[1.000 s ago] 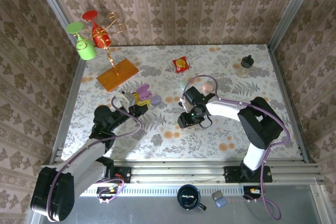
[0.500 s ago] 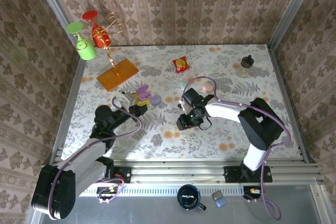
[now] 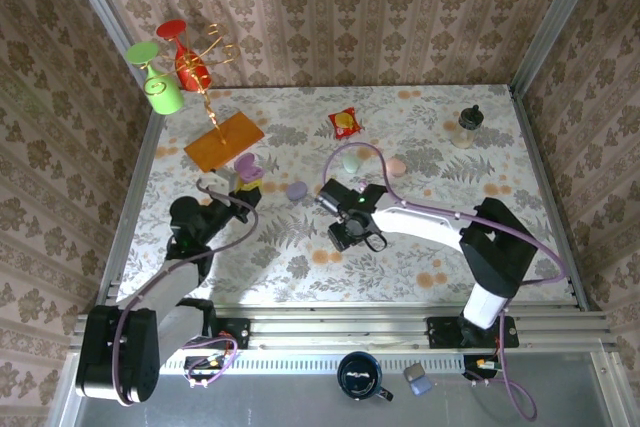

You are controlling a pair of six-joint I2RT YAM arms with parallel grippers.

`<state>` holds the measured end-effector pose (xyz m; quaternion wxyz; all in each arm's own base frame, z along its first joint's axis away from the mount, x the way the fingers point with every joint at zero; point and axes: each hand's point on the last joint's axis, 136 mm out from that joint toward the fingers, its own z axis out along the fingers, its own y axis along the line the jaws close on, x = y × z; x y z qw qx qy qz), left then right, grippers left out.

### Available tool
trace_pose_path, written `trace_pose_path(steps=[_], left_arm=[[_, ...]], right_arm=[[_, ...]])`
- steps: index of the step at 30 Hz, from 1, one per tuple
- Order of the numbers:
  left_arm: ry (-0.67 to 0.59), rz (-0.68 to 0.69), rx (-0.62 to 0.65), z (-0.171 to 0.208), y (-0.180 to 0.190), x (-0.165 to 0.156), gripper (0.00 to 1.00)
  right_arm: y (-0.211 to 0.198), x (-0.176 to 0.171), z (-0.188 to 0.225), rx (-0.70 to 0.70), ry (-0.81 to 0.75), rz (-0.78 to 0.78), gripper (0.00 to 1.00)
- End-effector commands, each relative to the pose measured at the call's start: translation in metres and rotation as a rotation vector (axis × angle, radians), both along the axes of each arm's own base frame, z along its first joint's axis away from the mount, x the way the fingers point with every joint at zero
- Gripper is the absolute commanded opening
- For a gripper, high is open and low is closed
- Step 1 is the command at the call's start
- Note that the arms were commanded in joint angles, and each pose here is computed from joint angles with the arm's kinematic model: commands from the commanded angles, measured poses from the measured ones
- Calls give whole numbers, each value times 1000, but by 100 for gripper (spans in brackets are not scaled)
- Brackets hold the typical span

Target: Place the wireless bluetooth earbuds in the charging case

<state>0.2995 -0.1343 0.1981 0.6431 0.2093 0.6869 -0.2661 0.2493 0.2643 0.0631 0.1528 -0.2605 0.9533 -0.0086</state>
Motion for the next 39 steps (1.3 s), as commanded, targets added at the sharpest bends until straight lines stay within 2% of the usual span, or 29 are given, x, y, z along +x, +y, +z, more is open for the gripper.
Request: trace_pose_path(steps=[1,6,12,18,39], left_arm=[[-26,11,-12,15,7,7,25],[-48,22,-7,24,13,12,25],[-51,16,-13,26,14,11,25],[-52,13,-20,27,14,10,25],[-48,4,-22,28,13,6,25]], right_arm=[[-23,2,-2,-269,-82,-3,53],[-13,2,-6,-437,-129,61,47],[-3,0,-14,-530,-157,114,42],[-3,0,-23,-547,-148,133,36],[-6,9,-34,-564,-157,125,31]])
